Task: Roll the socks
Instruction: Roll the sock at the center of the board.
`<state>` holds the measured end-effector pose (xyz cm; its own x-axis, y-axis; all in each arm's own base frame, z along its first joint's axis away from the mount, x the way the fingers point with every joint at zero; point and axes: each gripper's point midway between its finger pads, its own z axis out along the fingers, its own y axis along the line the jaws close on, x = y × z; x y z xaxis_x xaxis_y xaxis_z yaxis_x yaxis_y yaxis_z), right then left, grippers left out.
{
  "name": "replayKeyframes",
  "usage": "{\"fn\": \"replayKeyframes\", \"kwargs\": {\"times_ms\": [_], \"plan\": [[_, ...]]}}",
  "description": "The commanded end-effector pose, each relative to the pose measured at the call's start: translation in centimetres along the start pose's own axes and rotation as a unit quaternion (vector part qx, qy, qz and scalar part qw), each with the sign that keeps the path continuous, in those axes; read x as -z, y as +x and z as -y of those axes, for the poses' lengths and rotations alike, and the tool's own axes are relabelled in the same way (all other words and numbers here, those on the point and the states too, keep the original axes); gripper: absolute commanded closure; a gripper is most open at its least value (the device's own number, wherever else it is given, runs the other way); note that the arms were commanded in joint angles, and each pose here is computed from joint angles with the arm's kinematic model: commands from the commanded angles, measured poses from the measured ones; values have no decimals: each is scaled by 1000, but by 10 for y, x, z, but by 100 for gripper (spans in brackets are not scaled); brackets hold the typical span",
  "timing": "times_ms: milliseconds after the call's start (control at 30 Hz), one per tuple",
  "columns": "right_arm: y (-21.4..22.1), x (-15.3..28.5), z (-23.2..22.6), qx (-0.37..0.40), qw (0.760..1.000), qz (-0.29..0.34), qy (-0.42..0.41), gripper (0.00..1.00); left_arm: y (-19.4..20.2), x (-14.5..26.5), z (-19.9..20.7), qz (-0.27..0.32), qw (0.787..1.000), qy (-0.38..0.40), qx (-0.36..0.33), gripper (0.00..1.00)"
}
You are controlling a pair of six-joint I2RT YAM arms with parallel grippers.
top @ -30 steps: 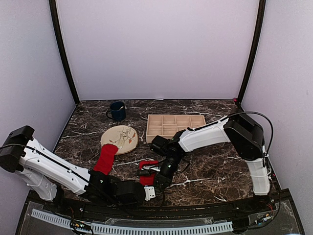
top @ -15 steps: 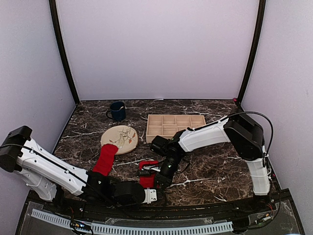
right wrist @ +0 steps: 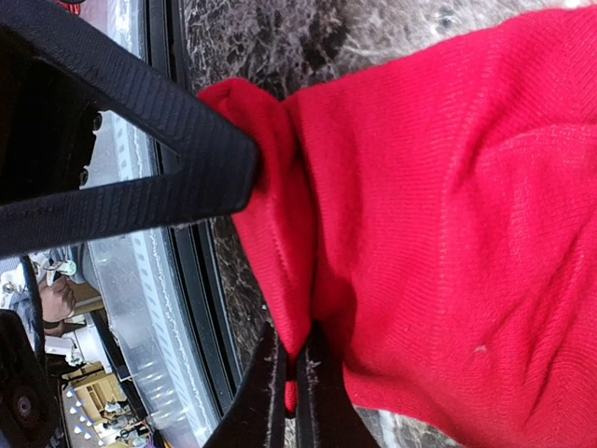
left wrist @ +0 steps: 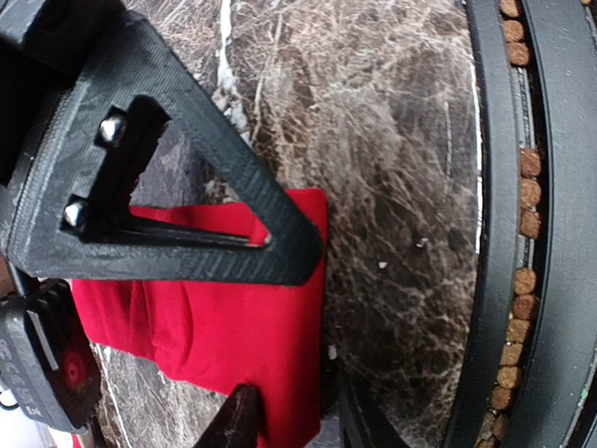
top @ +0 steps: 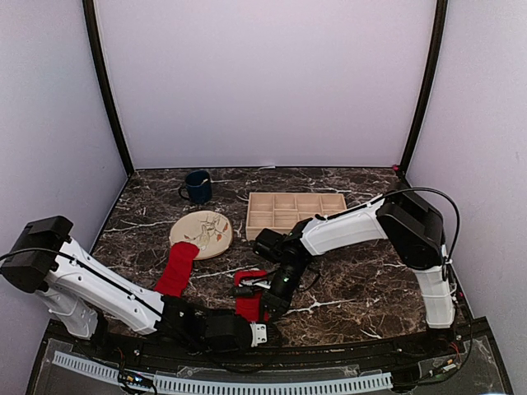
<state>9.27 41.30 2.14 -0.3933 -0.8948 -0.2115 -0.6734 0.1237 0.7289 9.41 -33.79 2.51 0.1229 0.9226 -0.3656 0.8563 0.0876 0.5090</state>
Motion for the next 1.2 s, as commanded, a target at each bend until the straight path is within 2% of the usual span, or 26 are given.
{"fn": "replayKeyframes", "kwargs": {"times_ms": [0,200,400,667,933,1167], "plan": [[10,-5,13,-17,1000,-19,8,96,-5,1,-5,-1,1000,-15,2,68],[9,-5,11,-16,1000,-19,4,96,1,-5,3,-16,1000,-3,-9,69],[8,-3,8,-15,1000,-19,0,96,8,-10,11,-32,999,19,-6,75],[10,-2,3,-15,1000,-17,-8,96,18,-17,11,-57,998,24,0,77],[14,-3,3,-17,1000,-18,-10,94,22,-23,23,-78,991,101,29,89],[11,4,7,-24,999,15,-16,86,23,-19,38,-89,979,173,55,92]]}}
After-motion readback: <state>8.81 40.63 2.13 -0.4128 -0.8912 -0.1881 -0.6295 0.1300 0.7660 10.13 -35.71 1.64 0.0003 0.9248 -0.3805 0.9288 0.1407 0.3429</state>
